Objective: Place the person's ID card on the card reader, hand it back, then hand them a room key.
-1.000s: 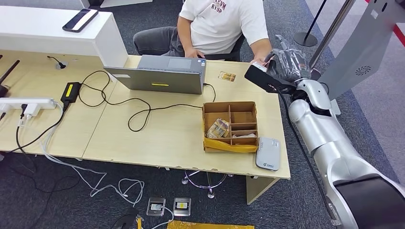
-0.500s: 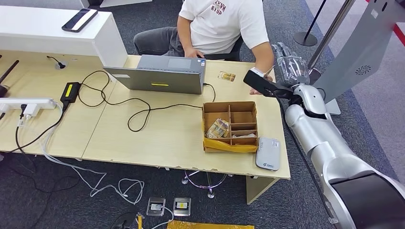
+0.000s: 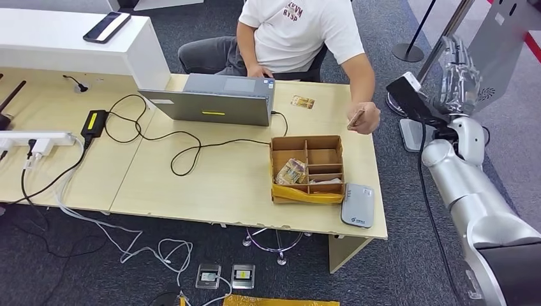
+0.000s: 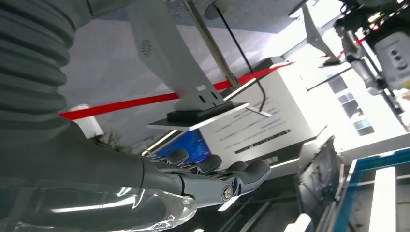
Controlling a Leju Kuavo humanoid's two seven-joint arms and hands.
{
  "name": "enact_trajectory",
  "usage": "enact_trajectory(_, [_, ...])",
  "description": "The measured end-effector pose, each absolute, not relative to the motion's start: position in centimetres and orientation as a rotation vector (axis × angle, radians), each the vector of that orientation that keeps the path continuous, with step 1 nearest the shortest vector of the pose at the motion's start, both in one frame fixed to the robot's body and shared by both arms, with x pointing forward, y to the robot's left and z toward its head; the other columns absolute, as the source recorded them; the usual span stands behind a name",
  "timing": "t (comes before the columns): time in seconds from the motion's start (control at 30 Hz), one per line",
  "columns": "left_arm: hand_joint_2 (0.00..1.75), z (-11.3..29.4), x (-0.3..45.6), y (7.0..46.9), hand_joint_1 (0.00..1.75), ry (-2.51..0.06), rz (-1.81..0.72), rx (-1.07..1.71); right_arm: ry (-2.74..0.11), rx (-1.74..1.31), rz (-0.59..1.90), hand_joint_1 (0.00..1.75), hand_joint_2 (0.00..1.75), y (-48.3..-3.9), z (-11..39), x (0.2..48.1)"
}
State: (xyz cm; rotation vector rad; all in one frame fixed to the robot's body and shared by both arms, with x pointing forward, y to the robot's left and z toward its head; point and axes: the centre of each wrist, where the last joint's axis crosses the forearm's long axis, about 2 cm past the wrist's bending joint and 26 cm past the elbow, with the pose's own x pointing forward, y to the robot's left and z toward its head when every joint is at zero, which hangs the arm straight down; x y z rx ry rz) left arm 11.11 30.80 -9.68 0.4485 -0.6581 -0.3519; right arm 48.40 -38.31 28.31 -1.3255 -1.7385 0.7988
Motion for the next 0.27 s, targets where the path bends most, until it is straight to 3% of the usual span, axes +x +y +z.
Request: enact_trajectory(0.27, [1.75,-9.8,10.6,30.9,0.00,-0.640,-0.304,0.466,-1.599,-1.400,0.496,0.00,1.75,-47.4,24.0,44.2])
